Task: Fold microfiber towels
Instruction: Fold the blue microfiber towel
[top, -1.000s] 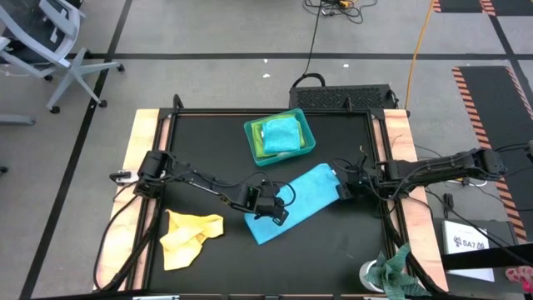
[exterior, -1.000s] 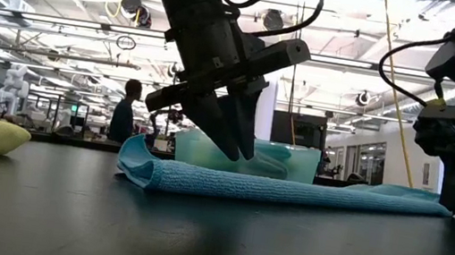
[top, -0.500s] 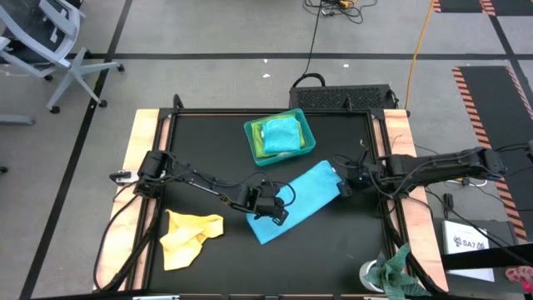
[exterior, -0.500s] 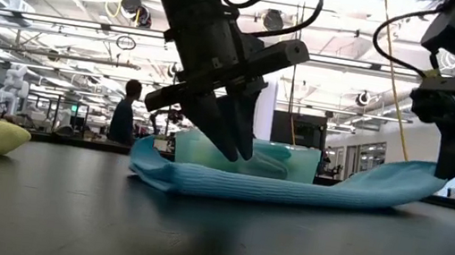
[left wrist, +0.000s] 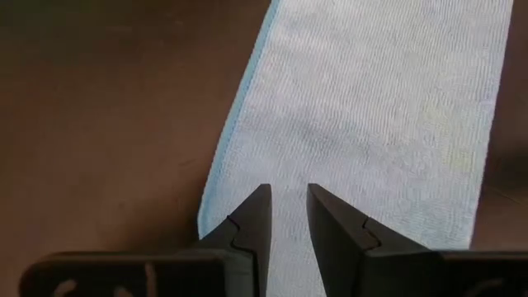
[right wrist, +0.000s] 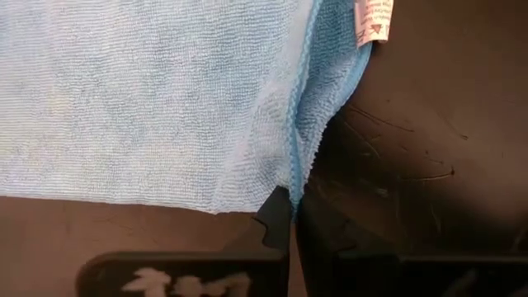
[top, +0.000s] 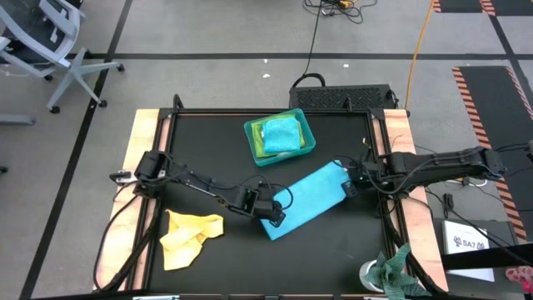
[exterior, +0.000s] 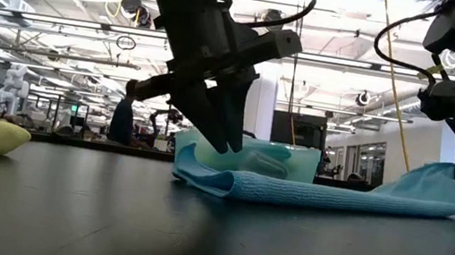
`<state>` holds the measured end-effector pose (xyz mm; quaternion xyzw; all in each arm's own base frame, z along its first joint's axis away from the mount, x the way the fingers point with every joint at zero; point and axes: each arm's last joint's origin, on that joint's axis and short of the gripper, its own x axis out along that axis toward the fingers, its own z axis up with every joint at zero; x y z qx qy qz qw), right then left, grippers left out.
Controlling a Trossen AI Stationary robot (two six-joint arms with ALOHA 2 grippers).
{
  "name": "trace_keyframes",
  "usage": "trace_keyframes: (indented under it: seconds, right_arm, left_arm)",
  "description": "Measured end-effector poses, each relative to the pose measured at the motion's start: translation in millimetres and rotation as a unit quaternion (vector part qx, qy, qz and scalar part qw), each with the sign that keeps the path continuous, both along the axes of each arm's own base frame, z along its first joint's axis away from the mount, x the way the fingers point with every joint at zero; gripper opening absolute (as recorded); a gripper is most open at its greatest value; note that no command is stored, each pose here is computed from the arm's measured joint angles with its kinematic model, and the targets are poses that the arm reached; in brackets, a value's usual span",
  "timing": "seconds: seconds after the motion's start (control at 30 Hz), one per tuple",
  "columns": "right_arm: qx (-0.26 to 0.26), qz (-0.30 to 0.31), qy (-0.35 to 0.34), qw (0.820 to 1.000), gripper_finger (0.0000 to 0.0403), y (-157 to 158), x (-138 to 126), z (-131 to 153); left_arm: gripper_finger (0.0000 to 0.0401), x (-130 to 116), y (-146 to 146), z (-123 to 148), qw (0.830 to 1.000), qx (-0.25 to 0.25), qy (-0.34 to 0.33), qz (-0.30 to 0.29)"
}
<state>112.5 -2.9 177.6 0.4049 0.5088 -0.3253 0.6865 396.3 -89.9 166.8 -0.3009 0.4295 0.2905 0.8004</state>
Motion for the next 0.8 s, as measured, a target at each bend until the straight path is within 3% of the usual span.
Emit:
trace_keyframes:
  seconds: [0.2, 0.47, 0.8]
  right_arm:
    - [-0.001, 0.011, 0.009, 1.000, 0.0000, 0, 9, 8]
    - [-0.017, 0.063, -0.004, 0.998, 0.0000, -1, 41, 34]
    - [0.006, 0.157, -0.057, 0.986, 0.0000, 16, 94, 27]
  left_arm:
    - [0.0081, -1, 0, 3, 1.000, -0.002, -0.002, 0.005]
    - [0.0081, -15, 3, 17, 0.999, 0.026, 0.028, 0.013]
    - [0.0081, -33, 0, 41, 0.998, 0.039, 0.028, 0.050]
